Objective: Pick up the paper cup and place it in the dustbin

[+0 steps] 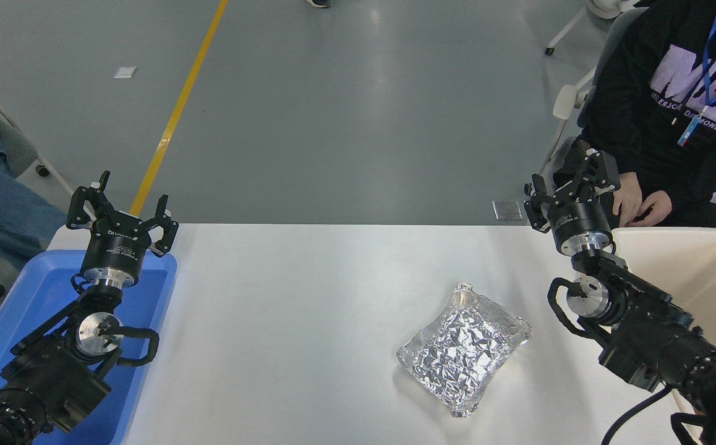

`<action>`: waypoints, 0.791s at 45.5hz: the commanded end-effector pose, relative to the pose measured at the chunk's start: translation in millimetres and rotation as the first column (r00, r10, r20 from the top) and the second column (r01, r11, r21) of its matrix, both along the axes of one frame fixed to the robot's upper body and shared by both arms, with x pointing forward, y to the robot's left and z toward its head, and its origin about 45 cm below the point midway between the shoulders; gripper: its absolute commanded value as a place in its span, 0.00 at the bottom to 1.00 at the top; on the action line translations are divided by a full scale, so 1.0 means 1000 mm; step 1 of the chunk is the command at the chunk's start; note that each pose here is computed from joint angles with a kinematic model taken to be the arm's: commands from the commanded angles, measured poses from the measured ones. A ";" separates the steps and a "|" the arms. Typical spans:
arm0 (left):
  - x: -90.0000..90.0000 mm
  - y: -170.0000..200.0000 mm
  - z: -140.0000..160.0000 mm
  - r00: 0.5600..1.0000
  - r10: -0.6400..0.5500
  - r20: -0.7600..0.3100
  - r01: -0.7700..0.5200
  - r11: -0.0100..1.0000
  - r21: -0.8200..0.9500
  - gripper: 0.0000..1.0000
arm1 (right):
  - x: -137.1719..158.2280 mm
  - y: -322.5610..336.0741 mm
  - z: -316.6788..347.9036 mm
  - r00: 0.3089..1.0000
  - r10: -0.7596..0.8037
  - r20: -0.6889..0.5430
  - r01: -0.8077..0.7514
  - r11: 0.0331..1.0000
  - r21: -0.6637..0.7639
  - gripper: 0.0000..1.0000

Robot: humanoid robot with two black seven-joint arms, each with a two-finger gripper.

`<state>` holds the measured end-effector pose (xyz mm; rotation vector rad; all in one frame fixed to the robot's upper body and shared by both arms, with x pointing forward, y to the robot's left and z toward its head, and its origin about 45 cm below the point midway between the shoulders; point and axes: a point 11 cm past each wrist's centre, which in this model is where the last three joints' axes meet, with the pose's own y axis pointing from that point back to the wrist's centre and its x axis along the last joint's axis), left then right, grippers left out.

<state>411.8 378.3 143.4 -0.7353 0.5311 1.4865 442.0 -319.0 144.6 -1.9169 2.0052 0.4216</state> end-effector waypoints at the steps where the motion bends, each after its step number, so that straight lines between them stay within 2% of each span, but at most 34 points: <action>1: 0.000 0.000 0.000 1.000 0.000 0.000 0.000 1.000 0.000 0.99 | 0.002 0.001 0.003 1.000 0.002 0.005 -0.002 1.000 0.000 1.00; 24: 0.000 0.000 0.000 1.000 0.001 0.001 -0.001 1.000 -0.001 0.99 | 0.008 0.002 0.011 1.000 0.016 0.019 -0.015 1.000 -0.013 1.00; 36: 0.000 0.000 0.000 1.000 0.001 0.001 -0.001 1.000 -0.001 0.99 | 0.003 -0.012 0.013 0.987 0.157 -0.047 -0.163 0.957 -0.242 1.00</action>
